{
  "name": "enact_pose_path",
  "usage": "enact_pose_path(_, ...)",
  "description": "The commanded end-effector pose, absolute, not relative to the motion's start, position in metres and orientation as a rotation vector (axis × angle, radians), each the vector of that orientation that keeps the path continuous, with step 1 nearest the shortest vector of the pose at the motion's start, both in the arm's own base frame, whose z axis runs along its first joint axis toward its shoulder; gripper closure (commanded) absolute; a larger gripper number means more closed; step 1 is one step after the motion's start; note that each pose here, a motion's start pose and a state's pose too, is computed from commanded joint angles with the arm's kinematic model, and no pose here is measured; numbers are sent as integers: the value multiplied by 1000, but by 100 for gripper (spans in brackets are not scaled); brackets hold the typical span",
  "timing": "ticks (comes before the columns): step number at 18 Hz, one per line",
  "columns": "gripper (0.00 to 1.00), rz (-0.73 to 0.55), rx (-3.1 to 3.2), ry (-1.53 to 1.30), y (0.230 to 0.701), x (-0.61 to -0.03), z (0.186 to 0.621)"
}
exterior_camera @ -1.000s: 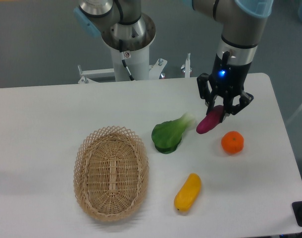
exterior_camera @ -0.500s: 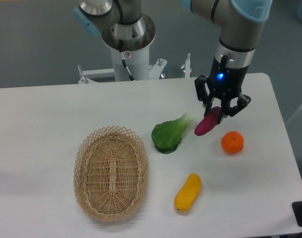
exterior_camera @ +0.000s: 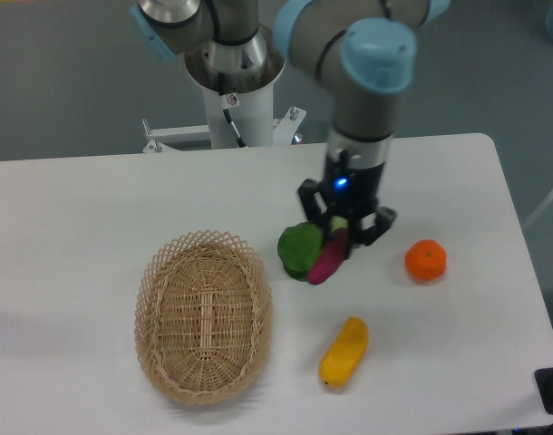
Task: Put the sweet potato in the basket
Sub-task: 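Carry the purple sweet potato over the wicker basket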
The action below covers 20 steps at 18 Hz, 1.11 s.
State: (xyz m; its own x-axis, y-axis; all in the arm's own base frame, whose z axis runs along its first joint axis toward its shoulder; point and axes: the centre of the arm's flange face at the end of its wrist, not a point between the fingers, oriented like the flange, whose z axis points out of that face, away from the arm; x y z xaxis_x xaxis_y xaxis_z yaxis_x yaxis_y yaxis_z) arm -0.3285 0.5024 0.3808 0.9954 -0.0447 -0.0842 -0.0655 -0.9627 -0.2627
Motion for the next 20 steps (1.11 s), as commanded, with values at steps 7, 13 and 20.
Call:
enact_pose_path(7,69,172,-2964,-11,560,-270,319)
enact_pose_path(13,68,259,-3014,96,585,-249,279)
enact_pose_path(20,66,224,-3047,186,599,-234,247)
